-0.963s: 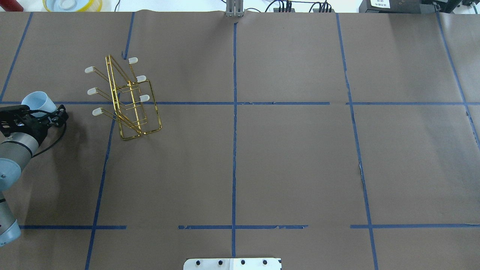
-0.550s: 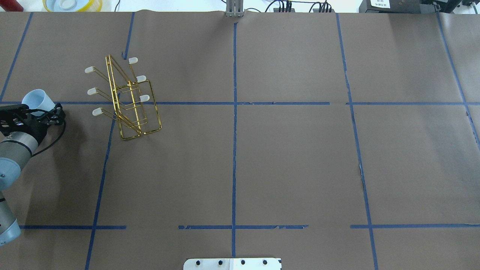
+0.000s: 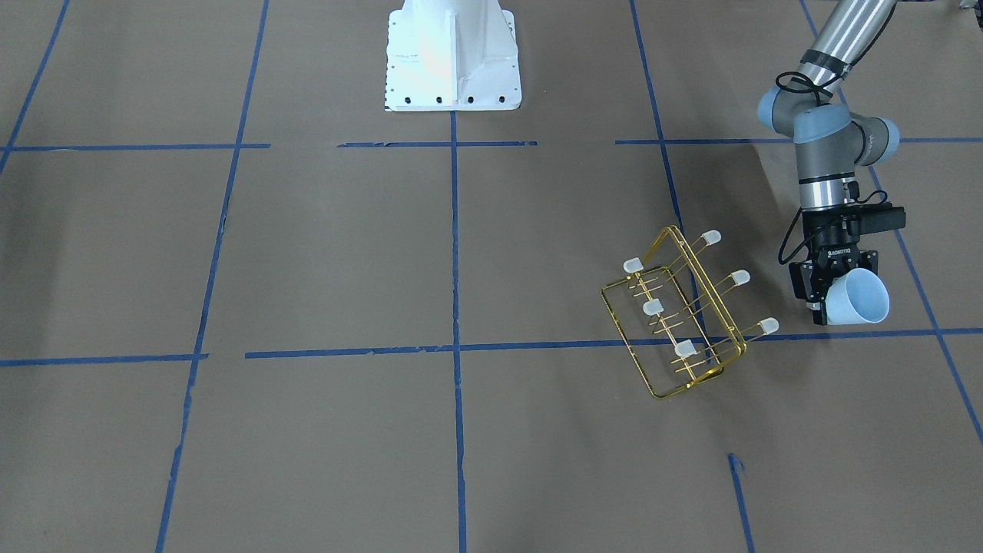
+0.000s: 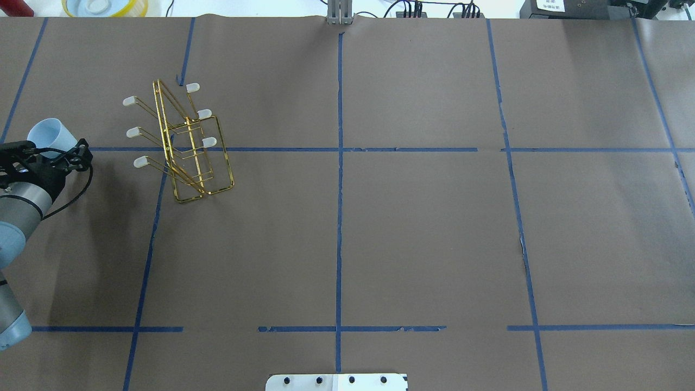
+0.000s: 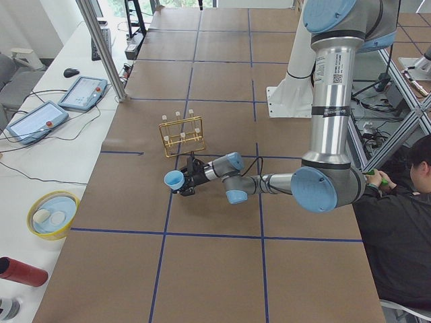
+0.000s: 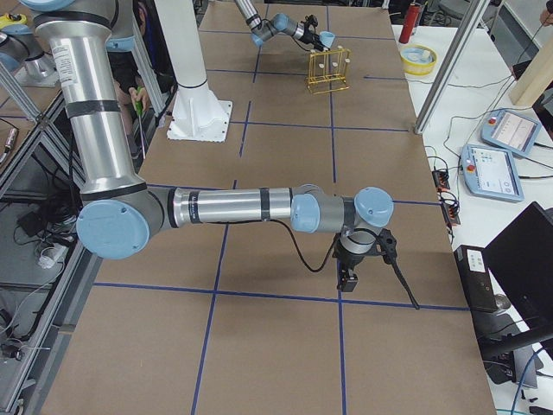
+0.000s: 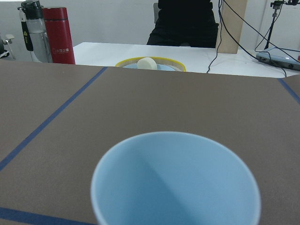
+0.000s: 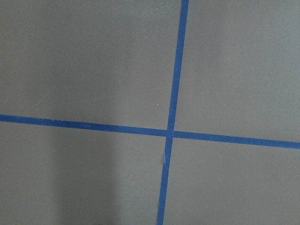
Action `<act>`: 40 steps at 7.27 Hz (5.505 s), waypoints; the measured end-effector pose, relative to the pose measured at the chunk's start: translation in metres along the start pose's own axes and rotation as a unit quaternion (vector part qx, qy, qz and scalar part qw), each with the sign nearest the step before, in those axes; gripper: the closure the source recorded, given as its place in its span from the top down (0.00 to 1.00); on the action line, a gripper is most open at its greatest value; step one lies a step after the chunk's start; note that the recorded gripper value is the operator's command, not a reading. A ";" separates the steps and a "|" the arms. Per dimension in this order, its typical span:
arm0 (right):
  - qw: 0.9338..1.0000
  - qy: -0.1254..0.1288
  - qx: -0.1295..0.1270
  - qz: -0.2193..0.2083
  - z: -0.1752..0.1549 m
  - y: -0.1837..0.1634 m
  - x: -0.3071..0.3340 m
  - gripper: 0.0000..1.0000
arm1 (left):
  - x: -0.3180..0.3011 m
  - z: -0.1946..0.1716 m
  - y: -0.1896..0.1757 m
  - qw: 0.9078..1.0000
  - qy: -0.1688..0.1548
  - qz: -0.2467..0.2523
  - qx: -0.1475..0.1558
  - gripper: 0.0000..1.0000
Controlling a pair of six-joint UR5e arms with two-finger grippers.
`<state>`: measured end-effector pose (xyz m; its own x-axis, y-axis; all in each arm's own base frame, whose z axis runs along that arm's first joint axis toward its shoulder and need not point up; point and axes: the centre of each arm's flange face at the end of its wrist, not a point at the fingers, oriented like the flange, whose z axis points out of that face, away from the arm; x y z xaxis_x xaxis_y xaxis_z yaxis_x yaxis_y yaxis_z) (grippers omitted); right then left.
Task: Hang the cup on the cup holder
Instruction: 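Lift the light-blue cup with the left gripper, then rotate the held cup sideways and carry it toward the gold rack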
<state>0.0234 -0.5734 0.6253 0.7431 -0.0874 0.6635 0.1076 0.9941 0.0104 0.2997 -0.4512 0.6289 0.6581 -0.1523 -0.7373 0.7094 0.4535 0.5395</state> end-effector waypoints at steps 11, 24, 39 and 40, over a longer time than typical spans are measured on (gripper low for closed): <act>1.000 0.000 0.000 0.000 0.000 0.000 0.000 1.00 | 0.042 -0.120 -0.080 0.985 0.005 0.167 0.044 0.14; 1.000 0.000 0.000 0.000 0.000 0.000 0.000 1.00 | 0.120 -0.157 -0.058 0.688 -0.180 0.700 0.069 0.01; 1.000 0.000 0.000 0.000 0.000 0.000 0.000 1.00 | 0.178 -0.170 -0.021 0.266 -0.330 0.901 0.087 0.00; 1.000 0.000 0.000 0.000 0.000 0.000 0.000 1.00 | 0.176 -0.167 -0.016 0.259 -0.331 0.903 0.085 0.00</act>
<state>0.0234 -0.5734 0.6252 0.7431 -0.0875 0.6635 0.1077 0.9941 0.0105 0.3627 -0.3390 0.4227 -0.1867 0.0305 0.9820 -0.9436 0.2726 -0.1878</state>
